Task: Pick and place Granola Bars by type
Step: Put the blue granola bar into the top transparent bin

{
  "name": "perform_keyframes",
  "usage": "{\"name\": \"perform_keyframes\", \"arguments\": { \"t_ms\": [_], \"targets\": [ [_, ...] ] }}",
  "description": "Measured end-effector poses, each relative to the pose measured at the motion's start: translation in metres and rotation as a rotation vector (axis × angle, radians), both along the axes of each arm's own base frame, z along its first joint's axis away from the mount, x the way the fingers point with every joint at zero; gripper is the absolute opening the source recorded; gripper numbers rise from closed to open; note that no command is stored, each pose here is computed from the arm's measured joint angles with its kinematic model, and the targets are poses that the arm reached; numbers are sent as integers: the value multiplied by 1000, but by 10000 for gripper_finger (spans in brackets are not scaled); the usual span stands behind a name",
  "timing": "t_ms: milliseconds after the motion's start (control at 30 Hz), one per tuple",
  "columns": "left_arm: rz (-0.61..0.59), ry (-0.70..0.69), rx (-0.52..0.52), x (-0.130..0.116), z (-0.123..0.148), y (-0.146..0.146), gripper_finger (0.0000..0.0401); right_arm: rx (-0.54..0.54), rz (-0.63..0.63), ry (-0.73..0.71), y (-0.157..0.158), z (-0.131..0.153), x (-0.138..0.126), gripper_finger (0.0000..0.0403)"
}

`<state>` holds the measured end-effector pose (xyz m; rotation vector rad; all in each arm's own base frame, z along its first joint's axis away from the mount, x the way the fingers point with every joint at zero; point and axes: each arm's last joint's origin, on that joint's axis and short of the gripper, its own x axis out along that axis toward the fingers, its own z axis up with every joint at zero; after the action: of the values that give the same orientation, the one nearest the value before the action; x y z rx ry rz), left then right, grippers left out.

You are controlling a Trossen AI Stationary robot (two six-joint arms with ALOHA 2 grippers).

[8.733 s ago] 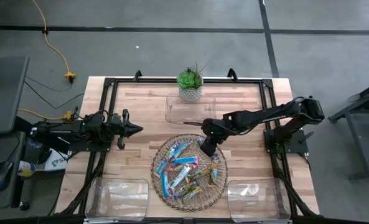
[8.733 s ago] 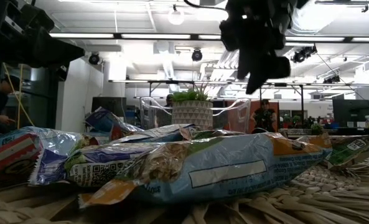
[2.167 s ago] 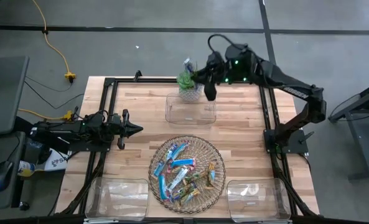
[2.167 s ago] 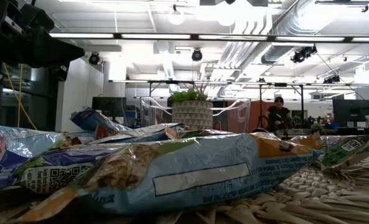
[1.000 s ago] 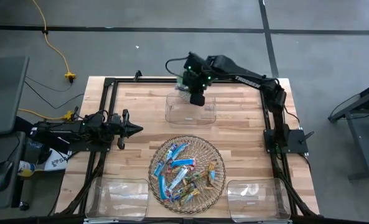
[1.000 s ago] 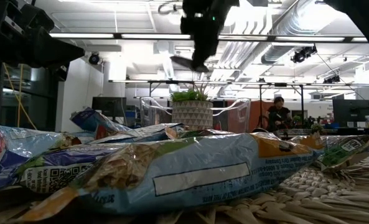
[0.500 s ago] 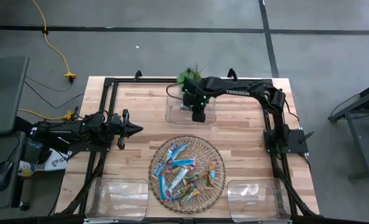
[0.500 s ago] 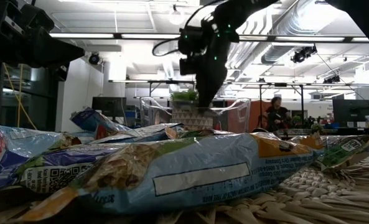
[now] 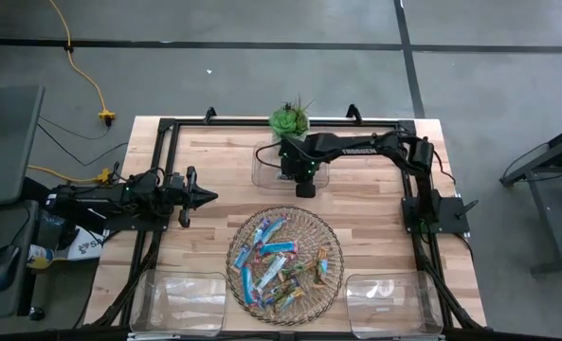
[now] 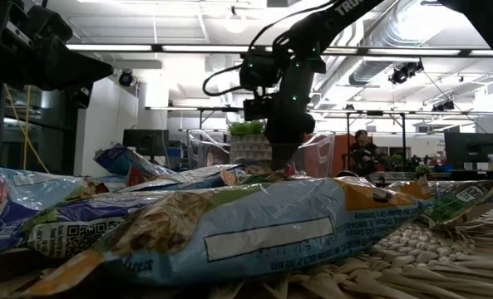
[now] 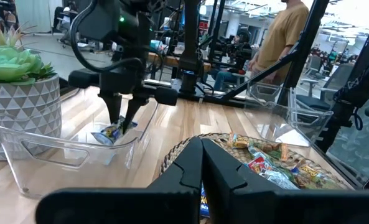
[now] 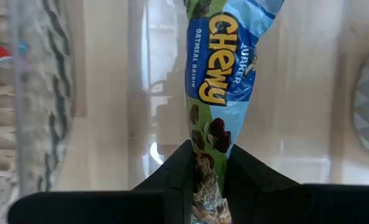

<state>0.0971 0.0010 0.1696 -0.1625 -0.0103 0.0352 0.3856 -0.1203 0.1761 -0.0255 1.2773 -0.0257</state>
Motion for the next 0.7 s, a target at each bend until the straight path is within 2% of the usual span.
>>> {"name": "perform_keyframes", "arguments": {
  "t_ms": [367,700],
  "targets": [
    [0,1,0,0,0,0,1,0,-39,-2,0,0,0,64],
    [0,0,0,0,0,0,1,23,-53,6,1,0,-1,123]
  ]
}}
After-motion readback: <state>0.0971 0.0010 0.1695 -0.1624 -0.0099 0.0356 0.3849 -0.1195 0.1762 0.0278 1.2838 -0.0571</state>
